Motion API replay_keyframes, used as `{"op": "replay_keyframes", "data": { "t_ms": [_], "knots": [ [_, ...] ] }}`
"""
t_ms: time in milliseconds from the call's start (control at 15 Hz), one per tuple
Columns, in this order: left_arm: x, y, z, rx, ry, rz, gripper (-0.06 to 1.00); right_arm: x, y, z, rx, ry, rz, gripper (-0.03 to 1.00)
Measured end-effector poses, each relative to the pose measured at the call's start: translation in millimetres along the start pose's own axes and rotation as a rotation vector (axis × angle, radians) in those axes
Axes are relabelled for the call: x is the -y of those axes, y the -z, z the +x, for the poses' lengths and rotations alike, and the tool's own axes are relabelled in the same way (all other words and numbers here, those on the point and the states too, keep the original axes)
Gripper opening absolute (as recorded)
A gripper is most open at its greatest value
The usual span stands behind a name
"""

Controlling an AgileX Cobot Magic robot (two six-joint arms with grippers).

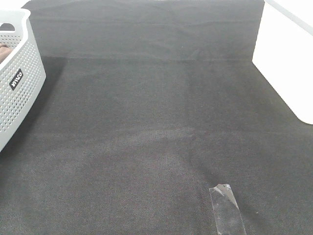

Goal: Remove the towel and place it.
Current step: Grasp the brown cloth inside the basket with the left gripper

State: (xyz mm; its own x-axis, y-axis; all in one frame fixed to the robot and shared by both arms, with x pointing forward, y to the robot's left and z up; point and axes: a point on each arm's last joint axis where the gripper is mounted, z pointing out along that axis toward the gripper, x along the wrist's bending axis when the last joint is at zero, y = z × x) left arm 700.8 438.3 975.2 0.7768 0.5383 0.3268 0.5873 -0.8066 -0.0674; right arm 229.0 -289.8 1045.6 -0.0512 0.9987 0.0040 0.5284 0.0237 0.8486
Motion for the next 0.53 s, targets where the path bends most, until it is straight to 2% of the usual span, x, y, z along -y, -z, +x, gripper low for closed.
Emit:
{"op": "replay_keyframes", "data": {
  "t_ms": [333,400,467,533],
  "knots": [
    [-3,1,-2,0.021,0.064,-0.035,0.0,0,0,0,0.0,0.0,0.0,0.74],
    [-4,9,-2,0.019,0.1,-0.061,0.0,0,0,0,0.0,0.0,0.0,0.74],
    [-5,41,1,-0.017,0.162,-0.125,0.0,0,0,0,0.0,0.0,0.0,0.74],
    [-5,41,1,-0.017,0.162,-0.125,0.0,0,0,0,0.0,0.0,0.0,0.74]
  ]
}}
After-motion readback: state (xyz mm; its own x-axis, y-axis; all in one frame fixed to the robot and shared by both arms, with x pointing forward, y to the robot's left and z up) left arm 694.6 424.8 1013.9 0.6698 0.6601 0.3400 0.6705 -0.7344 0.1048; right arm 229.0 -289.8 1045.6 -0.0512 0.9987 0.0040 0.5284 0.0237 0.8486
